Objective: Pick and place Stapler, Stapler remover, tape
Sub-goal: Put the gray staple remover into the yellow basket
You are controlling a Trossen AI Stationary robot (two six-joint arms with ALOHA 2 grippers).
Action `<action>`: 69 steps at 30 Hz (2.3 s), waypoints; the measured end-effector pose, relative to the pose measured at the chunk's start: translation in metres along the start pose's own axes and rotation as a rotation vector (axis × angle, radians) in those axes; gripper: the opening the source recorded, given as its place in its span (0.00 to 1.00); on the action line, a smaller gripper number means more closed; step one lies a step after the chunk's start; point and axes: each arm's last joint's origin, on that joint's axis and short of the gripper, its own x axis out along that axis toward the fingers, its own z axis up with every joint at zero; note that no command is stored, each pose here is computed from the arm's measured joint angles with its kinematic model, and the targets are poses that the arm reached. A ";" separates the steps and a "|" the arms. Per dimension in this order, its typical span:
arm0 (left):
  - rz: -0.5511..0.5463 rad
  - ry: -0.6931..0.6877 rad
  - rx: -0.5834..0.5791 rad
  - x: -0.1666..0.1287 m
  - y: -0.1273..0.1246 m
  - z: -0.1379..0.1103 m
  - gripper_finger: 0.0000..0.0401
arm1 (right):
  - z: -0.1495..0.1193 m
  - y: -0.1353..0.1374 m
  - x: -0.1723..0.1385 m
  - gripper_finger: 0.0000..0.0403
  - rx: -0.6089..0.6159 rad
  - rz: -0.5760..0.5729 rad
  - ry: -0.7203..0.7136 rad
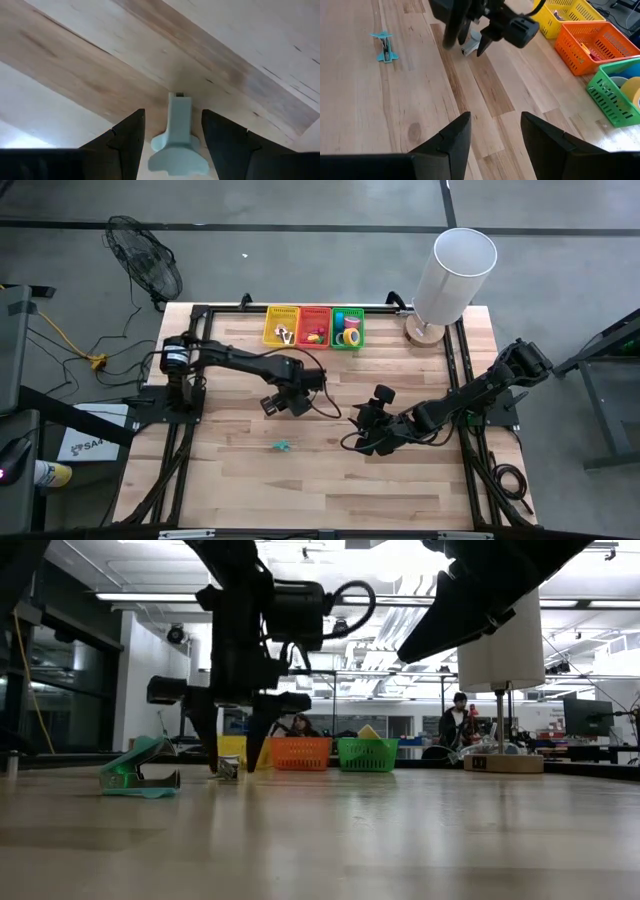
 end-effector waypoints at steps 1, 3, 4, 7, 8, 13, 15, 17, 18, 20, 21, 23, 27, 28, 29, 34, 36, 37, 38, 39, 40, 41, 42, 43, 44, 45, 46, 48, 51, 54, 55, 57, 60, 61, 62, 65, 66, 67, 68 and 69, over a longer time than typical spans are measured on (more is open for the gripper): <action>-0.007 0.005 0.000 0.002 0.000 0.000 0.48 | 0.000 0.000 0.000 0.41 0.000 0.000 0.000; -0.005 0.022 -0.004 0.004 0.000 -0.001 0.48 | 0.000 0.000 0.000 0.41 0.000 0.000 0.000; -0.004 0.031 -0.006 0.005 0.000 -0.001 0.48 | 0.000 0.000 0.000 0.41 0.000 0.000 0.000; 0.015 0.054 -0.021 0.004 0.001 -0.001 0.48 | 0.000 0.000 0.000 0.41 -0.001 0.000 0.001; 0.017 0.062 -0.028 0.004 0.001 -0.002 0.48 | 0.000 0.000 0.000 0.41 -0.001 -0.001 0.002; -0.005 0.084 -0.053 0.004 -0.001 -0.003 0.45 | 0.000 0.000 0.000 0.41 0.000 0.000 0.001; 0.001 0.078 -0.053 0.005 -0.001 -0.003 0.42 | 0.000 0.000 0.000 0.41 0.000 0.000 0.001; 0.001 0.077 -0.053 0.005 -0.002 -0.004 0.40 | 0.000 0.000 0.000 0.41 0.000 0.000 0.000; 0.001 0.078 -0.053 0.005 -0.002 -0.004 0.39 | 0.000 0.000 0.000 0.41 0.000 0.000 0.000; 0.002 0.078 -0.061 0.005 -0.002 -0.004 0.38 | 0.000 0.000 0.000 0.41 0.006 0.000 0.001; 0.003 0.077 -0.063 0.005 -0.002 -0.004 0.38 | 0.000 0.000 0.000 0.41 0.007 0.000 0.000; 0.005 0.076 -0.065 0.005 -0.002 -0.004 0.39 | 0.000 0.000 0.000 0.41 0.008 0.000 0.000; 0.005 0.077 -0.072 0.005 -0.002 -0.004 0.40 | 0.000 0.000 0.000 0.41 0.008 0.000 0.000; 0.006 0.078 -0.072 0.005 -0.002 -0.004 0.40 | 0.000 0.000 0.000 0.41 0.008 0.000 0.000; 0.005 0.079 -0.072 0.005 -0.002 -0.004 0.39 | 0.000 0.000 0.000 0.41 0.008 0.000 0.000; 0.005 0.080 -0.072 0.005 -0.002 -0.004 0.39 | 0.000 0.000 0.000 0.41 0.008 0.001 0.000; 0.003 0.081 -0.072 0.005 -0.002 -0.004 0.39 | 0.000 0.000 0.000 0.41 0.008 0.001 0.000; 0.002 0.082 -0.072 0.005 -0.002 -0.004 0.38 | 0.000 0.000 0.000 0.41 0.008 0.000 0.000; 0.001 0.083 -0.072 0.005 -0.003 -0.004 0.38 | 0.000 0.000 0.000 0.41 0.008 0.000 0.000; -0.002 0.085 -0.072 0.005 -0.003 -0.004 0.38 | 0.000 0.000 0.000 0.41 0.008 0.000 0.000; -0.005 0.087 -0.072 0.005 -0.003 -0.004 0.38 | 0.000 0.000 0.000 0.41 0.008 0.000 0.000; -0.014 0.092 -0.072 0.004 -0.003 -0.004 0.38 | 0.000 0.000 0.000 0.41 0.008 0.000 0.000; -0.023 0.098 -0.072 0.003 -0.003 -0.004 0.38 | 0.000 0.000 0.000 0.41 0.008 0.000 0.000; -0.028 0.100 -0.073 0.002 -0.003 -0.004 0.38 | 0.000 0.000 0.000 0.41 0.008 0.000 0.000; -0.026 0.105 -0.076 0.001 -0.002 -0.004 0.38 | 0.000 0.000 0.000 0.41 0.008 0.000 0.000; -0.016 0.114 -0.079 -0.001 -0.001 -0.004 0.38 | 0.000 0.000 0.000 0.41 0.008 0.000 0.000; -0.005 0.122 -0.078 -0.002 0.000 -0.003 0.38 | 0.000 0.000 0.000 0.41 0.008 0.000 0.000; -0.004 0.144 -0.078 -0.007 0.002 -0.003 0.38 | 0.000 0.000 0.000 0.41 0.008 0.000 0.000; 0.013 0.198 -0.074 -0.013 0.004 -0.003 0.38 | 0.000 0.000 0.000 0.41 0.008 0.000 0.000; 0.037 0.254 -0.071 -0.018 0.006 -0.004 0.38 | 0.000 0.000 0.000 0.41 0.008 0.000 0.000; 0.046 0.271 -0.072 -0.020 0.007 -0.005 0.38 | 0.000 0.000 0.000 0.41 0.008 0.000 0.000; 0.066 0.297 -0.077 -0.024 0.010 -0.006 0.38 | 0.000 0.000 0.000 0.41 0.008 0.000 0.000; 0.088 0.337 -0.092 -0.027 0.014 -0.013 0.38 | 0.000 0.000 0.000 0.41 0.008 0.000 0.000; 0.097 0.350 -0.099 -0.027 0.016 -0.015 0.38 | 0.000 0.000 0.000 0.41 0.008 0.000 0.000; 0.104 0.362 -0.108 -0.028 0.017 -0.019 0.38 | 0.000 0.000 0.000 0.41 0.008 0.000 0.001; 0.106 0.399 -0.137 -0.029 0.022 -0.031 0.38 | 0.000 0.000 0.000 0.41 0.006 0.000 0.002; 0.104 0.411 -0.147 -0.029 0.023 -0.035 0.38 | 0.000 0.000 0.000 0.41 0.005 -0.001 0.003; 0.099 0.424 -0.153 -0.029 0.024 -0.040 0.38 | -0.001 0.000 0.000 0.41 0.004 -0.001 0.004; 0.091 0.435 -0.159 -0.030 0.025 -0.045 0.38 | -0.001 0.000 0.000 0.41 0.003 -0.002 0.005; 0.087 0.445 -0.166 -0.030 0.026 -0.049 0.38 | -0.001 0.000 0.000 0.41 0.004 -0.002 0.005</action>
